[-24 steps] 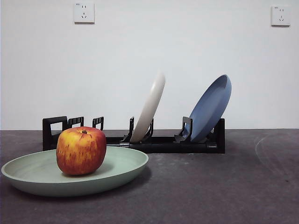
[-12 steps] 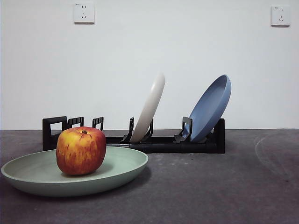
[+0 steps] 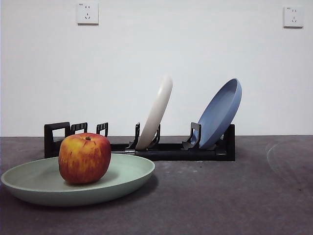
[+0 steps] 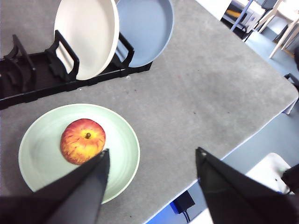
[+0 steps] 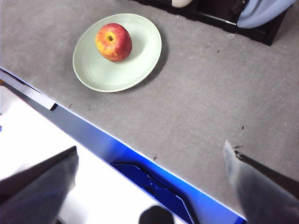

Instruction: Take the green plate from the plate rack,put the plate on the table,take the apple from the table,put the apple in the plate

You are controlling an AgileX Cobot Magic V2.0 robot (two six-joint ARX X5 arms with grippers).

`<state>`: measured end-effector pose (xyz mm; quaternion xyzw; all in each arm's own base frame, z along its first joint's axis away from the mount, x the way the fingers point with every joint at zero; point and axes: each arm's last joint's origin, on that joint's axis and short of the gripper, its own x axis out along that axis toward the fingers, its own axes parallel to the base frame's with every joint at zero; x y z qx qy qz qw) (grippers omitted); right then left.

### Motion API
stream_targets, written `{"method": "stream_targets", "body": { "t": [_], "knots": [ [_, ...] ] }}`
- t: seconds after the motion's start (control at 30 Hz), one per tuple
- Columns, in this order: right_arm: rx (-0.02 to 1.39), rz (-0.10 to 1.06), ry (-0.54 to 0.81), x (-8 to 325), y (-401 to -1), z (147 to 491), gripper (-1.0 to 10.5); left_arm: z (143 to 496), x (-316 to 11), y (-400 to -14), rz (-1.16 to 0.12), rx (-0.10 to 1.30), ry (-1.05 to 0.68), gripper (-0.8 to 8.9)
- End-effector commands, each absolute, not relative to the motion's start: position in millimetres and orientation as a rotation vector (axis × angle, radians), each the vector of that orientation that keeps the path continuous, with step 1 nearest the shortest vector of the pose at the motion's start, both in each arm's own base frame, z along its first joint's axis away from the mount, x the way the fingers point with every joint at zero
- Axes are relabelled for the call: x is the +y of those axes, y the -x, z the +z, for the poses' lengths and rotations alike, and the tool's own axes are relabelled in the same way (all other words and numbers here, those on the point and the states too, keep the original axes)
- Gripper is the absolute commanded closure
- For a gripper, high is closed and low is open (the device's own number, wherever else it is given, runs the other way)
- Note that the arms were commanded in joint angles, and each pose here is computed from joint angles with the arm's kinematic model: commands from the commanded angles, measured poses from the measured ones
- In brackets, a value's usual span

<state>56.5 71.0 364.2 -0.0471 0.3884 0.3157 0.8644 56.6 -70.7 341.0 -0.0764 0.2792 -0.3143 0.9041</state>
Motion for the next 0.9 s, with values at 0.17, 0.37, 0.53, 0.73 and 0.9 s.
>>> {"method": "stream_targets", "body": {
  "t": [0.17,0.37,0.53,0.73,0.9],
  "knots": [
    [0.827,0.656,0.112,70.5,-56.1,361.4,9.7,341.3,-71.1,-56.0,-0.685,0.564,0.126,8.22],
    [0.850,0.645,0.118,69.0,-55.0,359.7,9.7,341.2,-71.0,-56.0,-0.685,0.565,0.125,8.22],
    [0.838,0.622,0.109,68.9,-55.8,360.4,9.6,341.4,-71.1,-56.0,-0.684,0.563,0.127,8.22],
    [0.836,0.583,0.091,68.4,-56.5,360.3,9.6,340.6,-71.5,-56.4,-0.678,0.575,0.130,8.16],
    [0.836,0.583,0.091,68.4,-56.4,360.3,9.6,339.3,-74.9,-58.8,-0.674,0.589,0.120,8.16]
  ]
}}
